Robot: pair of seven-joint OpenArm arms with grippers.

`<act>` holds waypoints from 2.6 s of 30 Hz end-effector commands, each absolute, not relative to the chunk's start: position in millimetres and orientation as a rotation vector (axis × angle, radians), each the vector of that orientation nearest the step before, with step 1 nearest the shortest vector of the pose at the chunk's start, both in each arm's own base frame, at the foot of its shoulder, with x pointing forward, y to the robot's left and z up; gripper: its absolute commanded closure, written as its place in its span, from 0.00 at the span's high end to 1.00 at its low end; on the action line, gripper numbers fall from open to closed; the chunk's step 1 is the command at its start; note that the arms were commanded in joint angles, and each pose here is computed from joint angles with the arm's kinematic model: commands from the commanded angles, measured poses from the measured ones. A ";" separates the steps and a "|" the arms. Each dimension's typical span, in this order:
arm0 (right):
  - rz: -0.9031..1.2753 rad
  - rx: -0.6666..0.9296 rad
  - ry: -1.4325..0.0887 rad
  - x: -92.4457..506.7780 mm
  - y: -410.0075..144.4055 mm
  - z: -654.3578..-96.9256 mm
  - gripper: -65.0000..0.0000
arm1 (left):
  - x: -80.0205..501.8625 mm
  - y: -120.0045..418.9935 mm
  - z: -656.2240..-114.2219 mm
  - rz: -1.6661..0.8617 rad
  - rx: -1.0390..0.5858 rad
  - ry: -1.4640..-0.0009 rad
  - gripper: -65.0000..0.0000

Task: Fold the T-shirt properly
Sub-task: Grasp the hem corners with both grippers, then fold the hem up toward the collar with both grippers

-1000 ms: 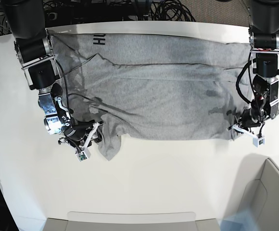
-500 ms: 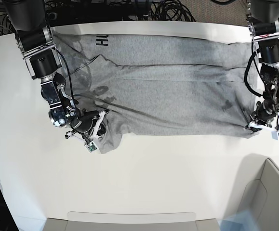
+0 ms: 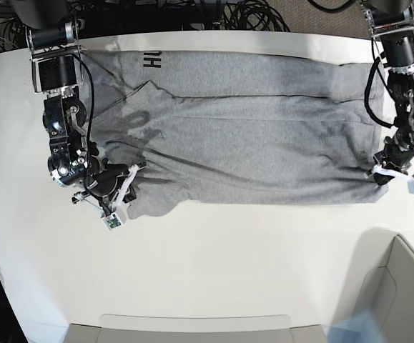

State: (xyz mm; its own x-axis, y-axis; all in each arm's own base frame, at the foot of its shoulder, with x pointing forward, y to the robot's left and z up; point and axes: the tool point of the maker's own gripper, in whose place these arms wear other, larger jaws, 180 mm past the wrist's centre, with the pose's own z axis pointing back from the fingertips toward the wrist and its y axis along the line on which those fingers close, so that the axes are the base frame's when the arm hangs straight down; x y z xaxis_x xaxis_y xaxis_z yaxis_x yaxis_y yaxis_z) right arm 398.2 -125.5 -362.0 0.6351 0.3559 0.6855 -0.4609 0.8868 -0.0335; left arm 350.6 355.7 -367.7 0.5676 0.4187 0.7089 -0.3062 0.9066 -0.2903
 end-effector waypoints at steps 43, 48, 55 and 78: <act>0.261 0.086 -0.828 267.2 -218.6 -280.7 0.00 | 246.9 351.5 -357.5 0.271 -0.027 -0.771 0.00; 0.306 0.047 -0.753 249.9 -231.5 -290.7 0.00 | 225.7 363.6 -354.8 0.290 0.010 -0.759 0.00; 0.348 0.062 -0.729 238.0 -225.9 -300.0 0.00 | 214.9 357.4 -351.4 0.259 0.018 -0.749 0.00; 0.361 0.122 -0.622 205.4 -209.1 -329.0 0.48 | 179.6 347.9 -362.3 0.220 0.026 -0.632 0.27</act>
State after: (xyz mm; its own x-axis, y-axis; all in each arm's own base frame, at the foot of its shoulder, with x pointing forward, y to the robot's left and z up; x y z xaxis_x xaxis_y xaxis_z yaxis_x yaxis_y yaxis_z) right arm 198.1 -208.4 -338.7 0.7832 0.2754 0.5574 -0.3486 0.9369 0.0269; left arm 173.7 342.9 -371.9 0.7970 0.2151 0.5644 -0.2204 0.9736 -0.0597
